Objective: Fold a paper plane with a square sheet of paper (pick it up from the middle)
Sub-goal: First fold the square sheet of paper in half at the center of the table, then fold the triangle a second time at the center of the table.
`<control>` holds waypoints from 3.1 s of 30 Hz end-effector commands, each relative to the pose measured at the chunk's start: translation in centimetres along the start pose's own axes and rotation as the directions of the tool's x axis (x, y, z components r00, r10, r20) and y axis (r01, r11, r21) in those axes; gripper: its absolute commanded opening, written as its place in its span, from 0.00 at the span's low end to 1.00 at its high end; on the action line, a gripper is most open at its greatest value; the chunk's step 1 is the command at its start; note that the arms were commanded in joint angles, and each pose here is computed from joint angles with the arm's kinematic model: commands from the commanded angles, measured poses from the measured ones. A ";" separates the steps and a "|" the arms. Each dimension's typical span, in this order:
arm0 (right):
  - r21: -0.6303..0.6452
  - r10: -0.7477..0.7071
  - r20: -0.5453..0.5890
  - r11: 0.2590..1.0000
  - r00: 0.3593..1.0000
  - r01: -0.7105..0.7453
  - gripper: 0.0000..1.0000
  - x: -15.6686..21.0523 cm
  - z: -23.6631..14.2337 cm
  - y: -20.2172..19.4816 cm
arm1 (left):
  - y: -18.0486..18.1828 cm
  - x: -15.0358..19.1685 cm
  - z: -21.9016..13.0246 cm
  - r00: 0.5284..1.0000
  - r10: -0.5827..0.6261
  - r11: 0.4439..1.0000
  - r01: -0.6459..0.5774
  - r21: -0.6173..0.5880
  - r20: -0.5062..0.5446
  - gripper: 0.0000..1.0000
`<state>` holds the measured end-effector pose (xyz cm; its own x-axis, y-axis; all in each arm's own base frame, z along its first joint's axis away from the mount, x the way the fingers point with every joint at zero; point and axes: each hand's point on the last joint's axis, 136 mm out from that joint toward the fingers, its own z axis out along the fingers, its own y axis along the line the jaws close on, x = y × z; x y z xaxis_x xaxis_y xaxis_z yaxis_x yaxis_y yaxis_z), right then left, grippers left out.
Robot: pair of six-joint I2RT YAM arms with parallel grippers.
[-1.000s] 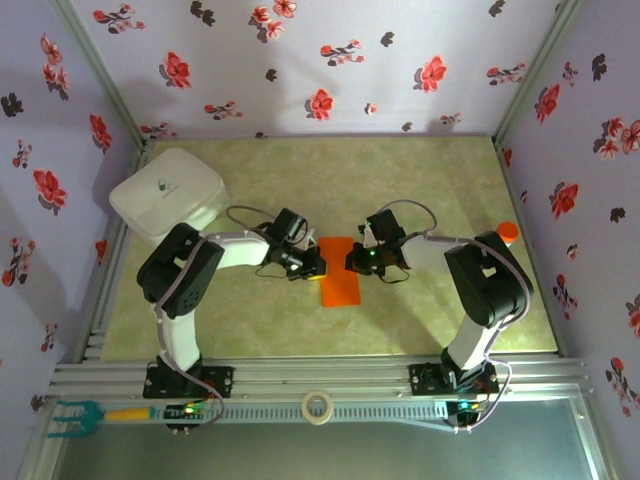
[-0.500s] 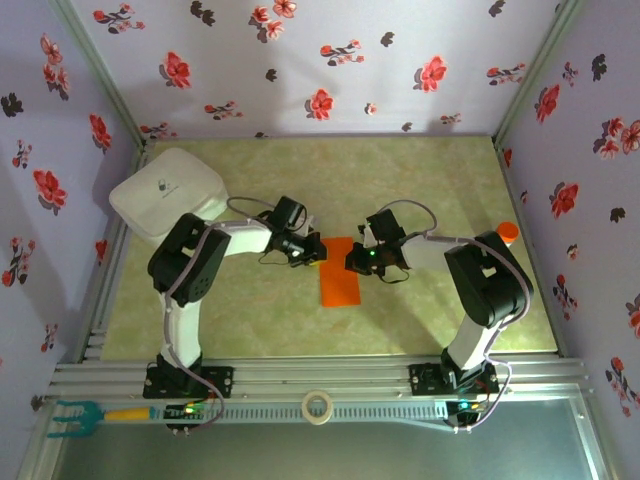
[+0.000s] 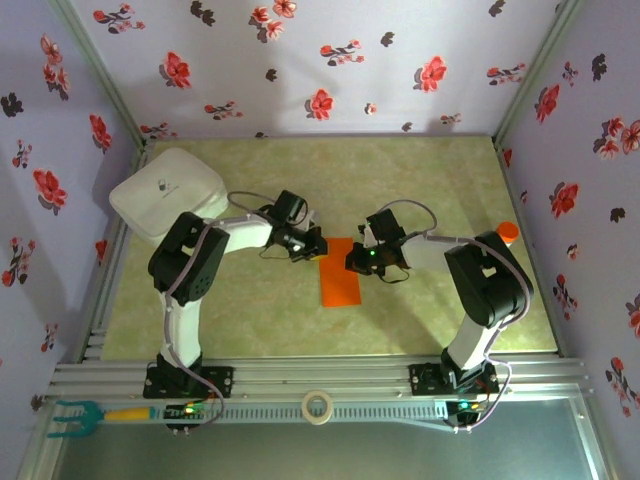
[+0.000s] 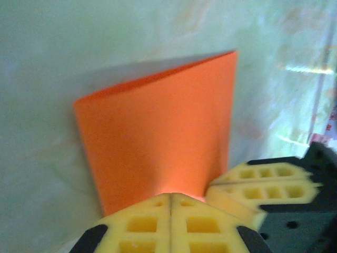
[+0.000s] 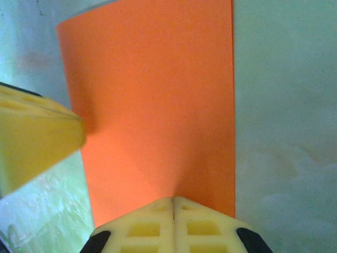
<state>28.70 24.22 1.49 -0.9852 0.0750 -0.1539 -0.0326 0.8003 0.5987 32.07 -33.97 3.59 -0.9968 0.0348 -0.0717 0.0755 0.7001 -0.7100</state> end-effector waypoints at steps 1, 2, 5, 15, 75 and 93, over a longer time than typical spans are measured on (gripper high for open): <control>0.213 0.100 -0.089 0.974 0.991 -0.079 0.00 3.5 0.5 -5.6 | -0.2 -1.0 -0.1 1.000 0.028 1.000 -0.028 -0.002 -0.011 0.05; 0.211 0.101 -0.088 0.974 0.991 -0.080 0.00 3.5 0.5 -5.6 | 0.1 -1.1 0.2 0.999 0.028 1.000 -0.028 -0.012 -0.018 0.06; 0.209 0.102 -0.088 0.975 0.991 -0.081 0.00 3.5 0.6 -5.6 | 1.3 -1.6 0.9 1.000 0.008 1.000 -0.008 -0.027 -0.020 0.05; 0.115 0.101 -0.052 0.989 0.993 -0.095 0.02 2.6 0.0 -3.4 | 3.9 -1.3 1.9 0.999 -0.027 0.997 0.025 -0.075 -0.033 0.05; -0.174 0.213 -0.020 0.961 0.977 -0.213 0.41 4.4 -3.8 1.7 | 3.1 -1.2 1.7 0.999 -0.031 0.999 0.030 -0.027 -0.031 0.05; -0.262 0.225 -0.042 0.938 0.973 -0.228 0.24 1.9 -2.0 1.0 | 0.7 -2.1 0.5 1.000 0.007 1.000 -0.006 0.017 -0.016 0.09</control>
<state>25.73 23.66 3.04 -0.9706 0.2376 0.0379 0.1755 0.5912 0.7872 34.28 -34.06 1.94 -0.9965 0.0453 -0.0706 0.0824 0.6854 -0.7235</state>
